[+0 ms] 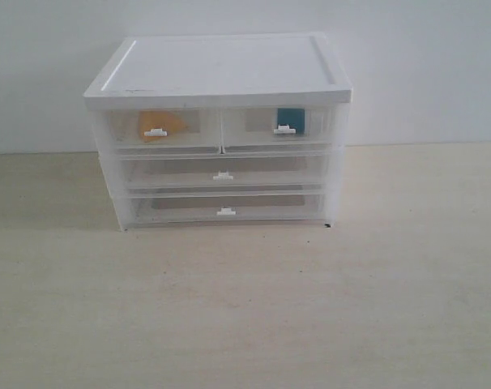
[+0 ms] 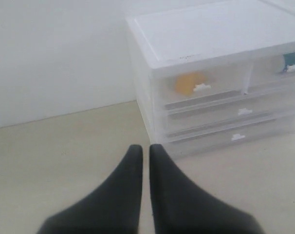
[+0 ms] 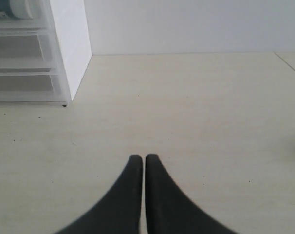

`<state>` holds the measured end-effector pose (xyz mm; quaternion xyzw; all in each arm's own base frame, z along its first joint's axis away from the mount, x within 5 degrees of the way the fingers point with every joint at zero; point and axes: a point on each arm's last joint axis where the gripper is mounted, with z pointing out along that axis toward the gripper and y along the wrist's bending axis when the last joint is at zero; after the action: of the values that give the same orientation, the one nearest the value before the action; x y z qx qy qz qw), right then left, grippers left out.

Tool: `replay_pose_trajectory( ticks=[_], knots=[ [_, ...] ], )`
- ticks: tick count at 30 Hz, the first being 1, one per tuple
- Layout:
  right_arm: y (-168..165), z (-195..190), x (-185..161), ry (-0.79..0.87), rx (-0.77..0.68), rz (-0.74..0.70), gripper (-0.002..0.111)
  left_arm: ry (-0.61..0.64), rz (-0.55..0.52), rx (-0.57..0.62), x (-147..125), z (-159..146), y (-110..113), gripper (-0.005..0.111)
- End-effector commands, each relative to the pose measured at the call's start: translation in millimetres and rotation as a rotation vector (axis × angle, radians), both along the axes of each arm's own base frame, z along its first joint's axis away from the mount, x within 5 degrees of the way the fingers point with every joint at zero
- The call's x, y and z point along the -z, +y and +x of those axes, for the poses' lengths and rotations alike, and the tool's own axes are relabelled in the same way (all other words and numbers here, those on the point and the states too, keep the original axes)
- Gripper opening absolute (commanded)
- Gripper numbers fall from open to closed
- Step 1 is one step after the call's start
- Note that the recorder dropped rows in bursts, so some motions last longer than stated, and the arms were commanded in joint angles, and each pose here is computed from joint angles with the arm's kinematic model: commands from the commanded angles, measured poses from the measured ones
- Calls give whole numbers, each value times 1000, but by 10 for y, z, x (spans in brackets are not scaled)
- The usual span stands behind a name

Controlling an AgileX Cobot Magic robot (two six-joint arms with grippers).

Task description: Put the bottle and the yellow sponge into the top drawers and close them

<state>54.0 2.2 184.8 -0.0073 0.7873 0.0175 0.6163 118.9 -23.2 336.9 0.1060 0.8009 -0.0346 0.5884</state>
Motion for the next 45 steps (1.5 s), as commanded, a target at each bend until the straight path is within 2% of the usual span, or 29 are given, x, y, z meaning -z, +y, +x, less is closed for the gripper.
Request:
replay_pose_trajectory(
  ticks=[1, 9, 15, 24, 29, 37, 45],
  knots=[
    [-1, 0, 6, -8, 1, -2, 0, -58, -33, -7, 15, -152, 32, 4],
    [-1, 0, 6, -8, 1, -2, 0, -136, -94, -17, 111, -372, 76, 4],
    [-1, 0, 6, -8, 1, -2, 0, -238, -104, -10, 344, -440, 88, 4],
    [-1, 0, 6, -8, 1, -2, 0, -247, -59, -1, 955, -596, 118, 4],
    [-1, 0, 6, -8, 1, -2, 0, -288, -52, -4, 1128, -675, 137, 4],
    [-1, 0, 6, -8, 1, -2, 0, -208, -35, -17, 1406, -637, 137, 4],
    [-1, 0, 6, -8, 1, -2, 0, -166, -49, -83, 1441, -637, 170, 4]
  ],
)
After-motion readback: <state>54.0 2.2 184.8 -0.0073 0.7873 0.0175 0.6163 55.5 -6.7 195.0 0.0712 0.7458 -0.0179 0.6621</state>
